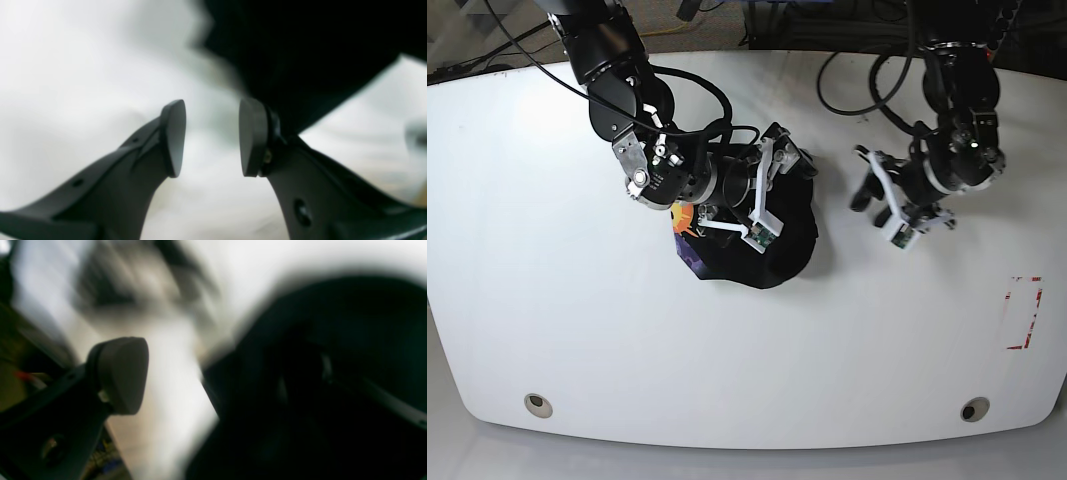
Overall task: Fold the T-shirt properly
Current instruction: 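Lift the bundled shirt with both grippers and fold it again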
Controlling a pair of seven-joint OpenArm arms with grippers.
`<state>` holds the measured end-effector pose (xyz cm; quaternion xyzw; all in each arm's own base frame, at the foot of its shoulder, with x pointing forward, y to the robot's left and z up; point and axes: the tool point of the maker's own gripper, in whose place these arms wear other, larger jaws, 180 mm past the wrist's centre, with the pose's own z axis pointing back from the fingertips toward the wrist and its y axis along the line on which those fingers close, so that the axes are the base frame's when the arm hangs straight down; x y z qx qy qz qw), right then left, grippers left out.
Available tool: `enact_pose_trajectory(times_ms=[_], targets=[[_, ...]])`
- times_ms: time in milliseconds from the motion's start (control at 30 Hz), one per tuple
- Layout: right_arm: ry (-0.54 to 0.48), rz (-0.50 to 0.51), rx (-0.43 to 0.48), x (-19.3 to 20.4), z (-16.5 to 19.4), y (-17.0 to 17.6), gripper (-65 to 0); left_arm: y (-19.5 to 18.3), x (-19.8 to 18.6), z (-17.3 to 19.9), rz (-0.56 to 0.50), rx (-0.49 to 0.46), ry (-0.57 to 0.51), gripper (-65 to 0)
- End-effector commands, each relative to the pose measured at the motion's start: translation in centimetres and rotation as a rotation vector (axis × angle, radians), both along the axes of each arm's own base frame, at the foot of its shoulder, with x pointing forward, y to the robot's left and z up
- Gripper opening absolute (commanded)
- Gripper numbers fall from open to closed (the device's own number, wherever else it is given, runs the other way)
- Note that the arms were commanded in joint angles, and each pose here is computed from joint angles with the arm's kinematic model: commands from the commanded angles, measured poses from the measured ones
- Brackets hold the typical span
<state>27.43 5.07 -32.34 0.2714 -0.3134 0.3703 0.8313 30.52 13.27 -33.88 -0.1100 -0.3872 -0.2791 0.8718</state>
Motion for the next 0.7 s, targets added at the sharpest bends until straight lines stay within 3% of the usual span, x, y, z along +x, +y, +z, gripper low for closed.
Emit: enact_pose_trajectory(times_ms=[0, 333, 500, 667], targets=[[-0.047, 0.020, 0.053, 0.6, 1.7, 1.0, -5.1, 2.0, 0.5, 1.9, 0.025, 0.034, -0.061, -41.3], [-0.017, 0.053, 0.073, -0.2, 1.4, 2.8, -5.1, 14.6, 0.2, 5.3, 0.254, 0.215, -0.120, -41.3], [-0.054, 0.044, 0.093, -0.2, 2.6, 2.5, -5.1, 15.3, 0.1, 5.7, 0.278, 0.218, -0.129, -41.3], [-0.028, -0.075, 0.111, 0.7, 2.1, -0.4, -5.2, 13.5, 0.3, 5.0, 0.229, 0.207, -0.114, -41.3]])
